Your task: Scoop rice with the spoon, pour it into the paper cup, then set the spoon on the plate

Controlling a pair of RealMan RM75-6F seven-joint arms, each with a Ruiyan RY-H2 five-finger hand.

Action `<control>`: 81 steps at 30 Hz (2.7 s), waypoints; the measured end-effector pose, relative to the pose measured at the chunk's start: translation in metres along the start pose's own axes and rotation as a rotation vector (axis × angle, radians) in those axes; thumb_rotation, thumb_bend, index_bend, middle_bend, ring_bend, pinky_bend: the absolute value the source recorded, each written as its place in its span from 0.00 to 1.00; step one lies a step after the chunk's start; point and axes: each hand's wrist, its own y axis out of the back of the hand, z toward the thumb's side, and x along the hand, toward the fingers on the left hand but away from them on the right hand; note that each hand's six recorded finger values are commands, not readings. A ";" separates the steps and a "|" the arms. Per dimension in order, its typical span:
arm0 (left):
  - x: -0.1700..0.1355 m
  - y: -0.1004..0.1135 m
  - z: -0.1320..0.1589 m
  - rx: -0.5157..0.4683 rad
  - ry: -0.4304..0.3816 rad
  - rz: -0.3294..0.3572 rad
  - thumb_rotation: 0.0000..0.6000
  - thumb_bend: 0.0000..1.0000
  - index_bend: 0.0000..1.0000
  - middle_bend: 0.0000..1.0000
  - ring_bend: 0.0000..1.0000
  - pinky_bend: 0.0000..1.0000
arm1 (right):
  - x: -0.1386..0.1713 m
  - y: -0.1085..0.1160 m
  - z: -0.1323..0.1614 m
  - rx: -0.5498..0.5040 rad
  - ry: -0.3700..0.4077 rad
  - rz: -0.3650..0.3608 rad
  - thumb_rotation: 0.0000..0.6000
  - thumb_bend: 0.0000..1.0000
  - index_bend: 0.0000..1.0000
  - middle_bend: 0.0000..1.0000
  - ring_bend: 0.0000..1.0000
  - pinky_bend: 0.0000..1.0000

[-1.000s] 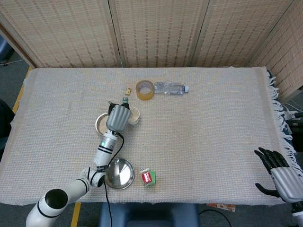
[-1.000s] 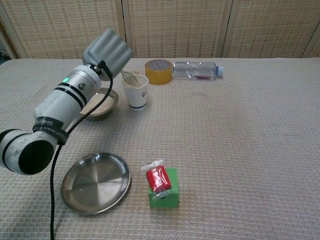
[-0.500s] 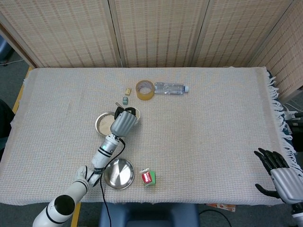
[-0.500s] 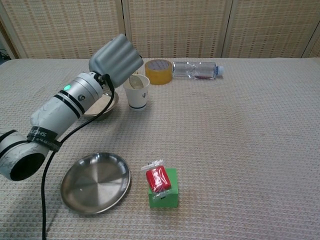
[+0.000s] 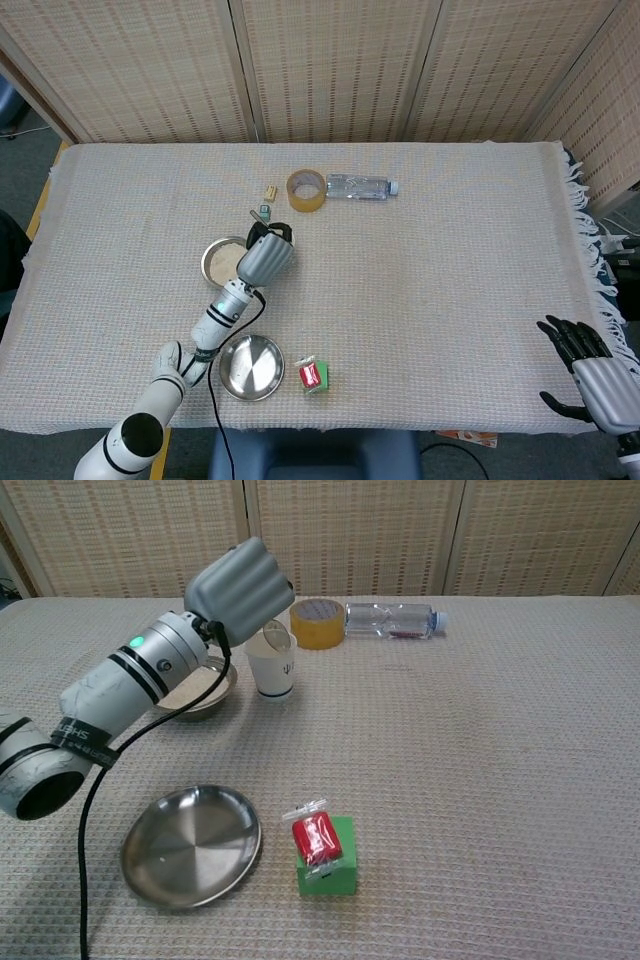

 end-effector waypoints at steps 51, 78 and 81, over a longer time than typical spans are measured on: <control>-0.002 -0.016 -0.053 -0.051 0.101 0.059 1.00 0.41 0.71 1.00 1.00 1.00 | 0.003 -0.003 0.004 0.006 0.011 0.023 1.00 0.12 0.00 0.00 0.00 0.00; -0.183 0.055 -0.006 -0.904 -0.034 -0.153 1.00 0.41 0.72 1.00 1.00 1.00 | 0.013 -0.015 0.028 0.028 0.117 0.069 1.00 0.12 0.00 0.00 0.00 0.00; -0.196 0.060 0.009 -0.888 -0.076 -0.191 1.00 0.41 0.71 1.00 1.00 1.00 | 0.015 -0.013 0.029 0.027 0.130 0.066 1.00 0.12 0.00 0.00 0.00 0.00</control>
